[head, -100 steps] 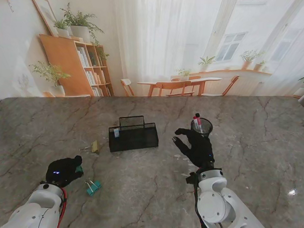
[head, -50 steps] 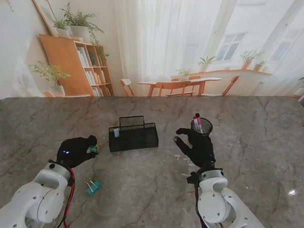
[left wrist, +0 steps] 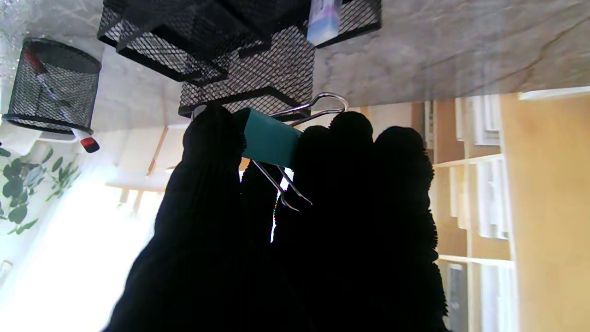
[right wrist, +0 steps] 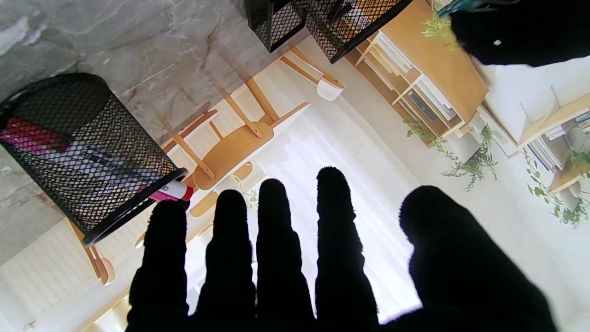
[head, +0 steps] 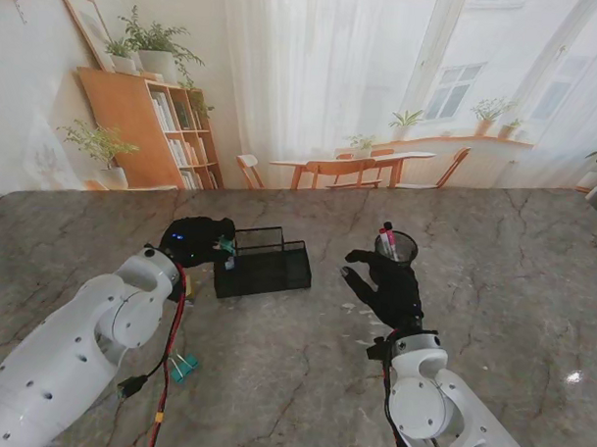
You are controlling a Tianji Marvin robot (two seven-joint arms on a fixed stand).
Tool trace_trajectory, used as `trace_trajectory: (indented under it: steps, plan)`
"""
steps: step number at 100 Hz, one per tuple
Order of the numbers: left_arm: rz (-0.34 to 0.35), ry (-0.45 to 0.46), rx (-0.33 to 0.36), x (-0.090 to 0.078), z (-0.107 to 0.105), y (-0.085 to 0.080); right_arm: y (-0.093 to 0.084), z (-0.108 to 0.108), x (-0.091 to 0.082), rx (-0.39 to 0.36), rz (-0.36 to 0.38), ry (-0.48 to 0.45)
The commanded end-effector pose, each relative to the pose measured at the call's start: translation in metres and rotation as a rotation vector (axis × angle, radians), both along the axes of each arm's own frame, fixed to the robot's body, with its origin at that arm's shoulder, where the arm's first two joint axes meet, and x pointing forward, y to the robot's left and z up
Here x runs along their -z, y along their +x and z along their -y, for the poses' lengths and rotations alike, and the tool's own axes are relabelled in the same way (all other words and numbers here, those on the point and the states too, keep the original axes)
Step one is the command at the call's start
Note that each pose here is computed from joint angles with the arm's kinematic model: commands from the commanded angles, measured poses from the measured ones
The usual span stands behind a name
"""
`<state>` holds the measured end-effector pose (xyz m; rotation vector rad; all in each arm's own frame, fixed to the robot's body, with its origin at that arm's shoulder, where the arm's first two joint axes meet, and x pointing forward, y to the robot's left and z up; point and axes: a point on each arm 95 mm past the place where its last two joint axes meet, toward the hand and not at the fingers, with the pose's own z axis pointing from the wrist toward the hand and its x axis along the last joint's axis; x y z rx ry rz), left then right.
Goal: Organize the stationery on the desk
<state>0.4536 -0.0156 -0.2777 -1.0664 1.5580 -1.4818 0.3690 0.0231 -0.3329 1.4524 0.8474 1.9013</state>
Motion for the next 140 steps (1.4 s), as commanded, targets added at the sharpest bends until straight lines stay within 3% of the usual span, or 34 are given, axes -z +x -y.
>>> trace_trajectory:
  steps: [1, 27, 49, 74, 102, 140]
  plan:
    - [0.01, -0.01, 0.014, -0.013, 0.006, 0.015, 0.0, -0.001, 0.001, -0.005, -0.01, 0.007]
    - [-0.034, 0.046, 0.083, -0.01, 0.022, 0.057, 0.003, 0.001, 0.004, 0.006, -0.015, 0.003]
    - [-0.067, 0.029, 0.12, -0.004, 0.038, 0.071, 0.005, 0.003, 0.005, 0.015, -0.024, -0.003]
    - [-0.113, 0.025, 0.167, 0.001, 0.051, 0.073, 0.008, 0.003, 0.007, 0.011, -0.036, -0.004]
    - [-0.143, 0.076, 0.201, 0.0, 0.052, 0.073, 0.008, 0.004, 0.007, 0.016, -0.038, -0.001]
    - [-0.204, 0.124, 0.198, -0.001, 0.05, 0.073, 0.008, 0.006, 0.005, 0.03, -0.038, -0.001]
